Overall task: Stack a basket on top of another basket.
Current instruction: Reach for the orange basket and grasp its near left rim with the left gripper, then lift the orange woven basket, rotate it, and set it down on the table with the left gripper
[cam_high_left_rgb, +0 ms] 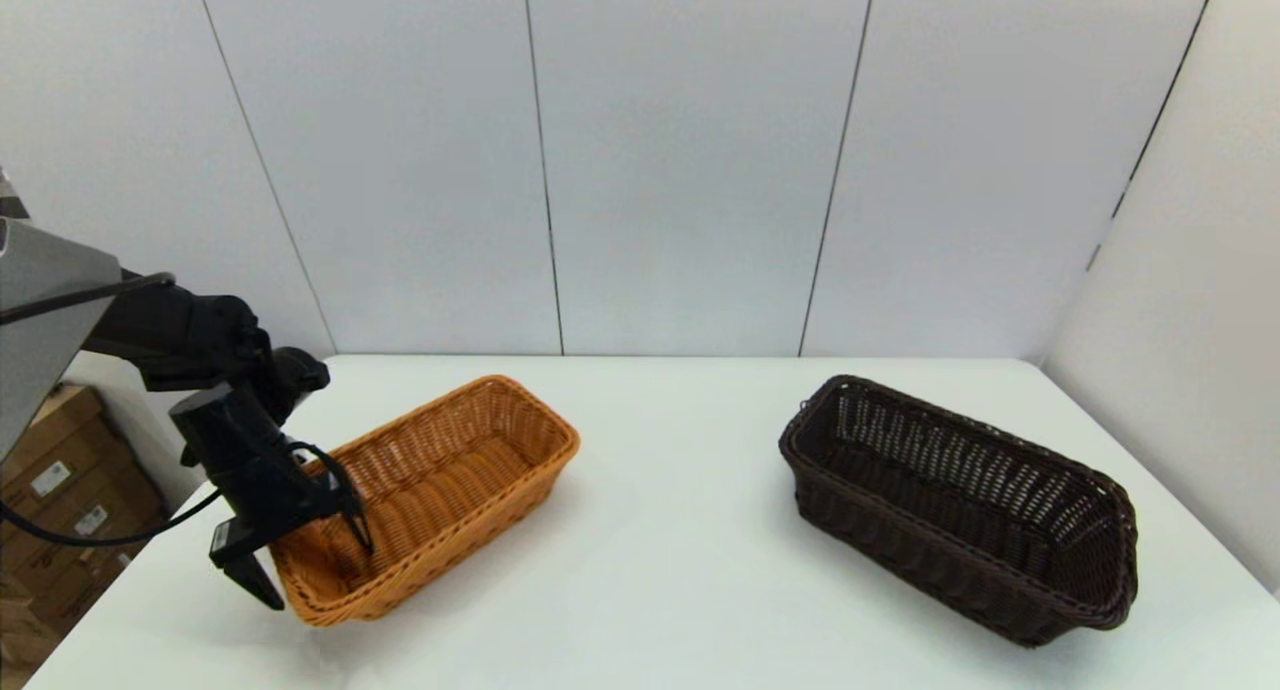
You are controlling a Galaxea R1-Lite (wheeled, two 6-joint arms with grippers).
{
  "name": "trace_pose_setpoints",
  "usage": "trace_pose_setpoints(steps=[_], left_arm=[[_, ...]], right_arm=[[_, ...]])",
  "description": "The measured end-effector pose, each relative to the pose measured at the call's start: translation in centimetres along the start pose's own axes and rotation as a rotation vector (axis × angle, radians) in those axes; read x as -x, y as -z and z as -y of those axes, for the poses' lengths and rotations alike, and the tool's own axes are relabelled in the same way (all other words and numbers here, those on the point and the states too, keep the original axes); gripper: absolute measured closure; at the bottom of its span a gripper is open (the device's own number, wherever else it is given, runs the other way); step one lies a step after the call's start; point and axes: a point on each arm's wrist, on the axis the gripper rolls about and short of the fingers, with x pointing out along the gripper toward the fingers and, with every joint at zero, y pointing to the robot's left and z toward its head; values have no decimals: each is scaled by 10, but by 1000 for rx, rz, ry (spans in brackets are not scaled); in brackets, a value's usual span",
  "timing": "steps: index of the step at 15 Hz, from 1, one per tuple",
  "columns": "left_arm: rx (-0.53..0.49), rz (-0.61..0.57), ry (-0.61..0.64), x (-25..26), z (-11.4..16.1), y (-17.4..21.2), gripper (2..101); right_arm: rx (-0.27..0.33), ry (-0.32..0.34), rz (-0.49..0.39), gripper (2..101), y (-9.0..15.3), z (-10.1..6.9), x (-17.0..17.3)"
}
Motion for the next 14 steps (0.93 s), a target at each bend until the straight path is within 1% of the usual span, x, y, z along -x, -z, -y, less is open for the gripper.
trace_pose_setpoints(steps=[2, 5, 6, 7, 11, 14], left_arm=[[-3, 8, 10, -1, -1, 0, 444], [-8, -2, 40, 1, -2, 3, 619], [-9, -14, 74, 3, -2, 3, 868], [-16, -22, 104, 6, -2, 5, 883], [-54, -21, 166, 19, -5, 12, 885], [-116, -1, 228, 45, -11, 28, 885]], right_arm=[[0, 0, 0, 52, 0, 0, 0], [0, -1, 0, 52, 0, 0, 0], [0, 0, 0, 52, 0, 0, 0], [0, 0, 0, 52, 0, 0, 0], [0, 0, 0, 52, 0, 0, 0], [0, 0, 0, 52, 0, 0, 0]])
